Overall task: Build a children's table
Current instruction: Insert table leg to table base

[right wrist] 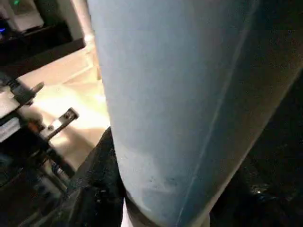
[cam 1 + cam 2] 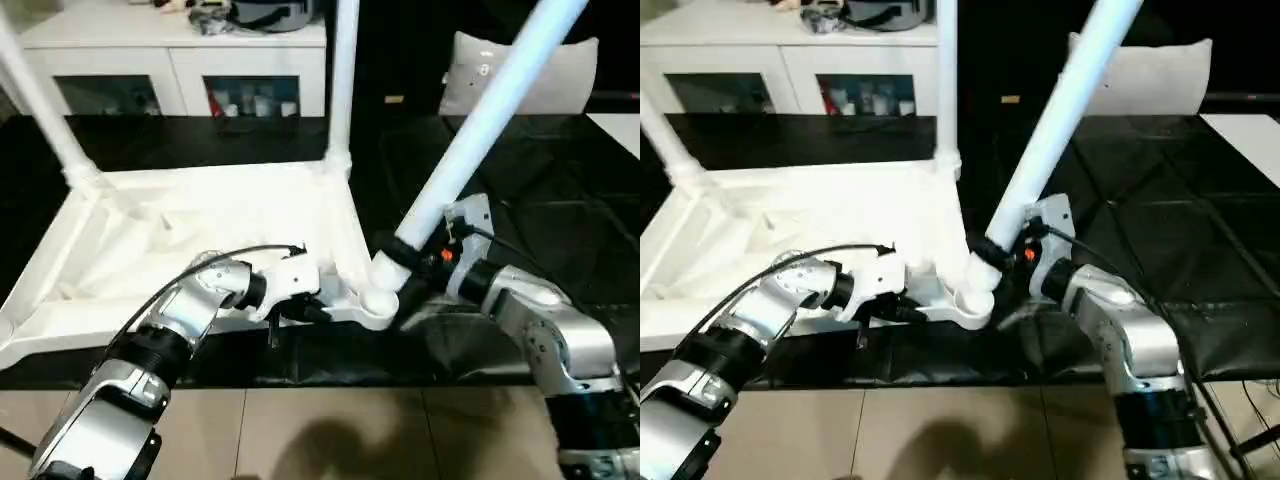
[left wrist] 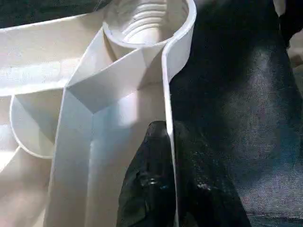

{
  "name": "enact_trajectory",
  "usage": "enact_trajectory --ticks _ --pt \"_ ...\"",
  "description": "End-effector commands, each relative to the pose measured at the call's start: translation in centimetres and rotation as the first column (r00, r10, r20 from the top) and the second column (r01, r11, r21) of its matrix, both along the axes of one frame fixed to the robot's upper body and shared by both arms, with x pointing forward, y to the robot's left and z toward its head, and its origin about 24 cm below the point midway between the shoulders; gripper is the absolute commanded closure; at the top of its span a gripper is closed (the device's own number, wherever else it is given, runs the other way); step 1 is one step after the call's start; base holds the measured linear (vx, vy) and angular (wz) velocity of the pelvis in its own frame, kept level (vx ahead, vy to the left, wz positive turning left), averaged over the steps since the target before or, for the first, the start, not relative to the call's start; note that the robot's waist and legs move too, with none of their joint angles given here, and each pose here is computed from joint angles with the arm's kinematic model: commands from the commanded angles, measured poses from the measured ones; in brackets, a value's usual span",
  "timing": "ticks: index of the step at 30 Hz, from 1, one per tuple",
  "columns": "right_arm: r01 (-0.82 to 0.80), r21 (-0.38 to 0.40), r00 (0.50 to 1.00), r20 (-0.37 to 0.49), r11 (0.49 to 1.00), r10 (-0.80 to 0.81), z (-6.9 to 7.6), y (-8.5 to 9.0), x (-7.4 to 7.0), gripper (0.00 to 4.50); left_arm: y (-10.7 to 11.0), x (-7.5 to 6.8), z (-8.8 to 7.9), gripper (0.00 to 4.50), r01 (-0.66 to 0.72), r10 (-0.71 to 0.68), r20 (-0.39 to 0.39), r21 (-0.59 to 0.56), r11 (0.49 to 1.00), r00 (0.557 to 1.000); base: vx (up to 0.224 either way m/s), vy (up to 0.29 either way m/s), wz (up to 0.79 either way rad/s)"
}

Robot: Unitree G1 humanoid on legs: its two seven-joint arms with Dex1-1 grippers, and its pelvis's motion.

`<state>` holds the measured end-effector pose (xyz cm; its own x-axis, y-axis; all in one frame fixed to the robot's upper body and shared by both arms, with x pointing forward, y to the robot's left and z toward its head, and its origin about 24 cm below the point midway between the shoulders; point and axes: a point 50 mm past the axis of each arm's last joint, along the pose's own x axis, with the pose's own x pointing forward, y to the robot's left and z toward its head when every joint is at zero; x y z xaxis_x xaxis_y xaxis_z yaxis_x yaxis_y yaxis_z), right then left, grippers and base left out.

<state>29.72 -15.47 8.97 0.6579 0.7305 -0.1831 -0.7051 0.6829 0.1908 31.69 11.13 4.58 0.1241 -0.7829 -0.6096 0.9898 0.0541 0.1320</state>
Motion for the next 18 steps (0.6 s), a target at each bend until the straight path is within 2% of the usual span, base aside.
enact_trajectory --ticks 1,3,4,7,9,11,12,14,18 --pt "-0.064 -0.001 0.997 0.030 0.998 0.064 0.9 0.7 -0.1 2.61 -0.5 -0.2 -0.8 4.50 -0.018 0.018 0.005 0.035 0.999 1.000 0.000 0.000 0.00" --pt "-0.076 -0.016 0.996 0.037 0.997 0.076 1.0 0.7 -0.1 2.61 -1.0 0.0 -0.6 4.50 -0.057 0.057 0.025 0.002 0.998 0.998 0.000 0.000 0.00" --pt "-0.068 -0.026 0.997 0.046 0.997 0.069 1.0 0.7 0.1 2.61 -1.8 0.2 -0.4 4.50 -0.091 0.094 0.048 -0.050 0.995 0.994 0.000 0.000 0.00" --pt "-0.044 -0.021 0.998 0.046 0.999 0.045 0.9 0.5 0.5 2.61 -2.9 0.2 -0.2 4.50 -0.106 0.115 0.091 -0.100 0.989 0.989 0.000 0.000 0.00" --pt "-0.025 -0.022 0.999 0.037 0.999 0.026 0.8 0.3 0.6 2.61 -3.1 0.1 -0.3 4.05 -0.098 0.109 0.096 -0.112 0.989 0.989 0.000 0.000 0.00" --pt "0.001 0.003 1.000 0.014 1.000 -0.001 0.7 0.0 0.8 2.61 -3.4 0.0 -0.4 3.94 -0.102 0.114 0.090 -0.136 0.986 0.989 0.000 0.000 0.00" --pt "0.005 0.008 1.000 0.016 1.000 -0.006 0.8 0.0 0.8 2.61 -3.4 0.0 -0.5 3.86 -0.105 0.119 0.089 -0.140 0.985 0.989 0.000 0.000 0.00" --pt "0.027 0.004 0.996 0.085 1.000 -0.027 1.2 0.2 0.9 2.61 -3.2 0.1 -0.5 3.55 -0.125 0.142 0.106 -0.151 0.981 0.984 0.000 0.000 0.00" --pt "-0.007 -0.029 0.999 0.038 1.000 0.008 0.9 0.2 0.8 2.61 -1.8 0.4 -0.5 3.46 -0.137 0.146 0.081 -0.115 0.984 0.986 0.000 0.000 0.00"
